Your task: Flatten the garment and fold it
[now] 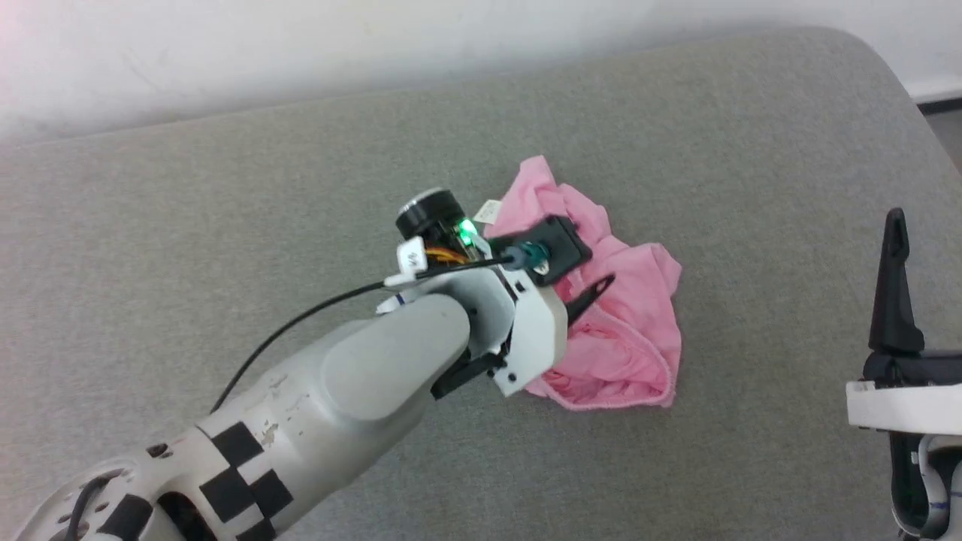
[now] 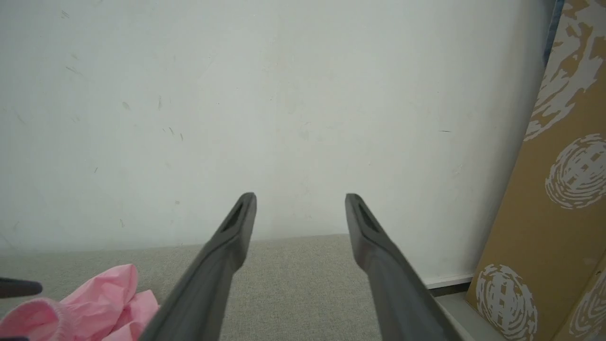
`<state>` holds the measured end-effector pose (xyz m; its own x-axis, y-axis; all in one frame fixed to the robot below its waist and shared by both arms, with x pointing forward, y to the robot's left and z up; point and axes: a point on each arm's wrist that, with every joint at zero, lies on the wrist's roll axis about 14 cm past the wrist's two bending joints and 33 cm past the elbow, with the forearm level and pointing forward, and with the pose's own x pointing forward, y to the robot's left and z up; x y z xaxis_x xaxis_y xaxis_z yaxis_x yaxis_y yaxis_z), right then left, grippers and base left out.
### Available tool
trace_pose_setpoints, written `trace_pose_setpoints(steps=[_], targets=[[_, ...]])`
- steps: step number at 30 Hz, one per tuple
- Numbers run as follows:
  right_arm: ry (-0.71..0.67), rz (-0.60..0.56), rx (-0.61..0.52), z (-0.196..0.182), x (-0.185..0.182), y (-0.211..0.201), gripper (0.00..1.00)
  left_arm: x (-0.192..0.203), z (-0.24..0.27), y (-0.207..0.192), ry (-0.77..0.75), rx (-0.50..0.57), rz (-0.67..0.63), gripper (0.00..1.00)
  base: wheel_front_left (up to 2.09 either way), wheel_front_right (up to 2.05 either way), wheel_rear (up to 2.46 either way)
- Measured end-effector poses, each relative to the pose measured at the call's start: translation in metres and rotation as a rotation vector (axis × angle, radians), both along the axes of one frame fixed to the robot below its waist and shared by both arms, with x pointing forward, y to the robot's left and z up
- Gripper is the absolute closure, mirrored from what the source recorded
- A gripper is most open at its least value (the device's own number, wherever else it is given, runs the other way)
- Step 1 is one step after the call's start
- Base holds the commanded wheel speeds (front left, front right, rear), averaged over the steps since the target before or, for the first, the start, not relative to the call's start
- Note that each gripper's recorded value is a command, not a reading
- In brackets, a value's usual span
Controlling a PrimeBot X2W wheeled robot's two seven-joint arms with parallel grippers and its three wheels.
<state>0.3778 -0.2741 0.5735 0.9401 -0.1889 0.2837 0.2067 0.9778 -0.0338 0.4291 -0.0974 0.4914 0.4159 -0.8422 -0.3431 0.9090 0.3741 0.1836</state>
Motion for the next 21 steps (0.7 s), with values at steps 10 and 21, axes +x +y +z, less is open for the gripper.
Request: trace_pose_setpoints(steps=[10, 21], targets=[[-0.03, 0.063, 0.005, 0.009, 0.0, 0.021, 0.0, 0.048, 0.11, 0.064, -0.402, -0.346, 0.373, 0.0, 0.0, 0.0, 0.0], [-0.051, 0.103, 0.01, 0.015, 0.001, 0.034, 0.0, 0.027, 0.118, 0.19, -0.569, -0.44, 0.896, 0.0, 0.0, 0.0, 0.0]])
